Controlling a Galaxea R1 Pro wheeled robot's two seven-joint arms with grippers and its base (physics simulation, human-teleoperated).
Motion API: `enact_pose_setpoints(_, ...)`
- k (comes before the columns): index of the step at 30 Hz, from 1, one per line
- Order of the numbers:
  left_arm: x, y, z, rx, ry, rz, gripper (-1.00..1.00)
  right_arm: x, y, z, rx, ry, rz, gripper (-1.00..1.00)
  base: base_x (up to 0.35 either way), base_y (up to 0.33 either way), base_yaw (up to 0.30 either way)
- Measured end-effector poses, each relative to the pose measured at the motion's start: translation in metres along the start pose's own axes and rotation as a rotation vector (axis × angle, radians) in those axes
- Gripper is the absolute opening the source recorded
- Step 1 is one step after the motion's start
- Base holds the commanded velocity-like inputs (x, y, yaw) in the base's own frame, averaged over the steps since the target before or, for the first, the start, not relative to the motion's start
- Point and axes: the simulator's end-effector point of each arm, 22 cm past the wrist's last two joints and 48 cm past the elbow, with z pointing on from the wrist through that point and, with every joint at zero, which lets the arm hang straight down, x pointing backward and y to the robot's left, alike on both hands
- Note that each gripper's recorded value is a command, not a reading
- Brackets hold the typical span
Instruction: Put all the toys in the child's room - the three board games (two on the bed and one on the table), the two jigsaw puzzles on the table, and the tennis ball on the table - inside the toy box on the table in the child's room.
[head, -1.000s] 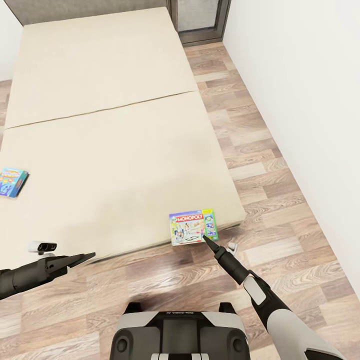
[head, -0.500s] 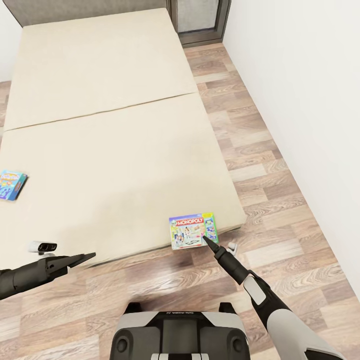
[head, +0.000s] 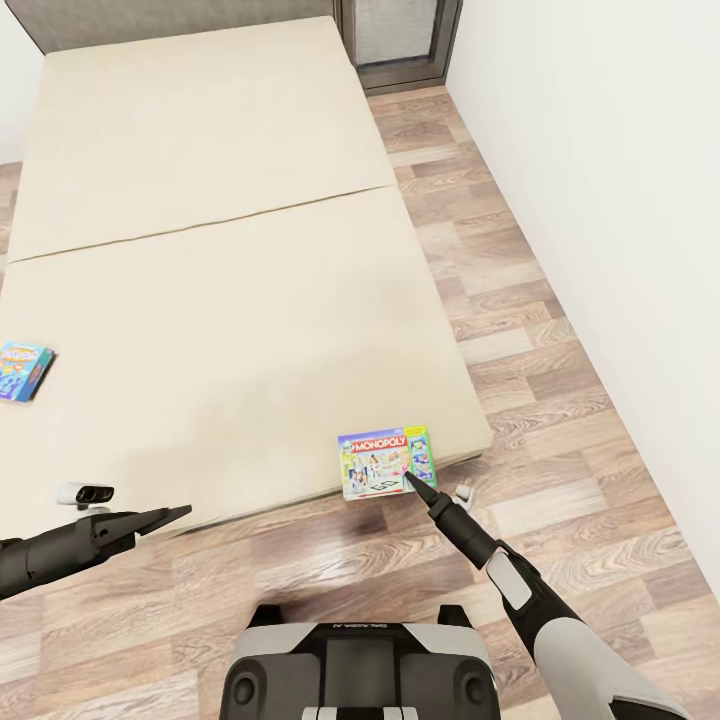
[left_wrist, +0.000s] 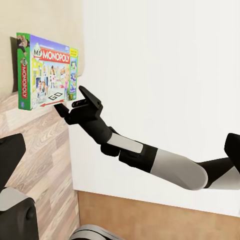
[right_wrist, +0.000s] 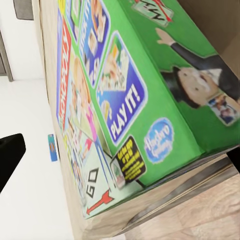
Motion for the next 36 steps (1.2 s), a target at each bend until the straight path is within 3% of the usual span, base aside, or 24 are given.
enact_pose_setpoints(18, 0.0, 0.0, 0.0, 0.0, 0.0, 0.0, 1.0, 0.0004, -0.0014, -0.0001, 0.006, 0.001, 0.005, 1.0, 0.0, -0.013, 0.0)
enact_pose_setpoints(19, 0.0, 0.0, 0.0, 0.0, 0.0, 0.0, 1.0, 0.0003, -0.0014, 0.0, 0.006, 0.0, 0.005, -1.0, 0.0, -0.023, 0.0)
enact_pose_setpoints(36, 0.0011, 0.0004, -0.0003, -0.001, 0.001, -0.003, 1.0, 0.0014, -0.0013, 0.0003, 0.006, 0.005, 0.002, -1.0, 0.0, -0.003, 0.0)
